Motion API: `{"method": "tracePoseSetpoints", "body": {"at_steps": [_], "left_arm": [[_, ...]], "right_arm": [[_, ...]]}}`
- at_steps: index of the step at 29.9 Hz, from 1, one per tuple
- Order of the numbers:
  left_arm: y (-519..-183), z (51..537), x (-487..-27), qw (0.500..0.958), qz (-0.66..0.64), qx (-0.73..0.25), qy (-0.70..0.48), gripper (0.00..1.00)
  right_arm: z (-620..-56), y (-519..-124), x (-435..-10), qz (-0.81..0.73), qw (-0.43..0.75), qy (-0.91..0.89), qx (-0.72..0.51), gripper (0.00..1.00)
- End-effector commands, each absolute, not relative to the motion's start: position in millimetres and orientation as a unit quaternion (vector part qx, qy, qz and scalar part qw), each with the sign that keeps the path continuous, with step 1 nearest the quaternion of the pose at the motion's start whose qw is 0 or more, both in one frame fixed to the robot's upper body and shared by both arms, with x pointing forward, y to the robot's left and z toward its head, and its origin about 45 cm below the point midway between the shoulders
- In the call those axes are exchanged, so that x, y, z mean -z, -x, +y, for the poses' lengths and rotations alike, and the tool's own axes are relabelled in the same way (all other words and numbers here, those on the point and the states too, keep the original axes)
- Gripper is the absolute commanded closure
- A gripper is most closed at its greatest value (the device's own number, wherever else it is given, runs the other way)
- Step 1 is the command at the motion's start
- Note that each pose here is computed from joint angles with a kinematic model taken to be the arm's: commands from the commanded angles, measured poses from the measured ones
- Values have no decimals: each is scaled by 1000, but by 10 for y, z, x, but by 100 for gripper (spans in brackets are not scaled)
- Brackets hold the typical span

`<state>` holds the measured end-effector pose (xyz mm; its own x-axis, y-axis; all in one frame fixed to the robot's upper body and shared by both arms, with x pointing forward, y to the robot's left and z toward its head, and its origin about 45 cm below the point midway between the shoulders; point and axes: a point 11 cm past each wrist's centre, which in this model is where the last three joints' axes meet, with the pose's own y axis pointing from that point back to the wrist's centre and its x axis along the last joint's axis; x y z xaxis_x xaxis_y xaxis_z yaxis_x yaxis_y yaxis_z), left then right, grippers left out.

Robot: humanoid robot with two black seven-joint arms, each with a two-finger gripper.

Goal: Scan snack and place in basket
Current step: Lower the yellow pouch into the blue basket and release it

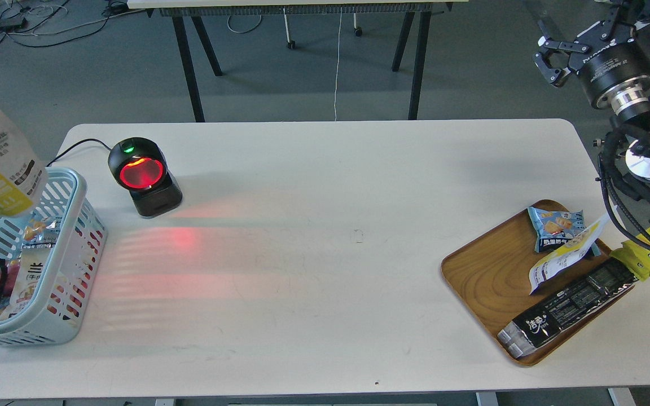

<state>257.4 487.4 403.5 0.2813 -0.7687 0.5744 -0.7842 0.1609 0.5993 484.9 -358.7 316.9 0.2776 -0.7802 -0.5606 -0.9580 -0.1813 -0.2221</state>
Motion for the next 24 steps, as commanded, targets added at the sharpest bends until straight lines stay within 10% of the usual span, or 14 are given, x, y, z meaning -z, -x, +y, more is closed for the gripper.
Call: {"method": "tracePoseSetpoints", "body": {"at_steps": [1,19,24], "left_arm": [[-2501,4896,-3879,481,-604,-1,-636,98],[-2387,5105,-3702,493,-578,4,-651,96],[-2385,5136,-3706,491,-575,3,-654,70]], "right_arm": [[-3596,-4851,-3177,579,273,751,-162,1],[-3593,-4853,-3185,578,274,751,-161,1],[-3588,-4853,-3186,578,274,752,-161,1]]}}
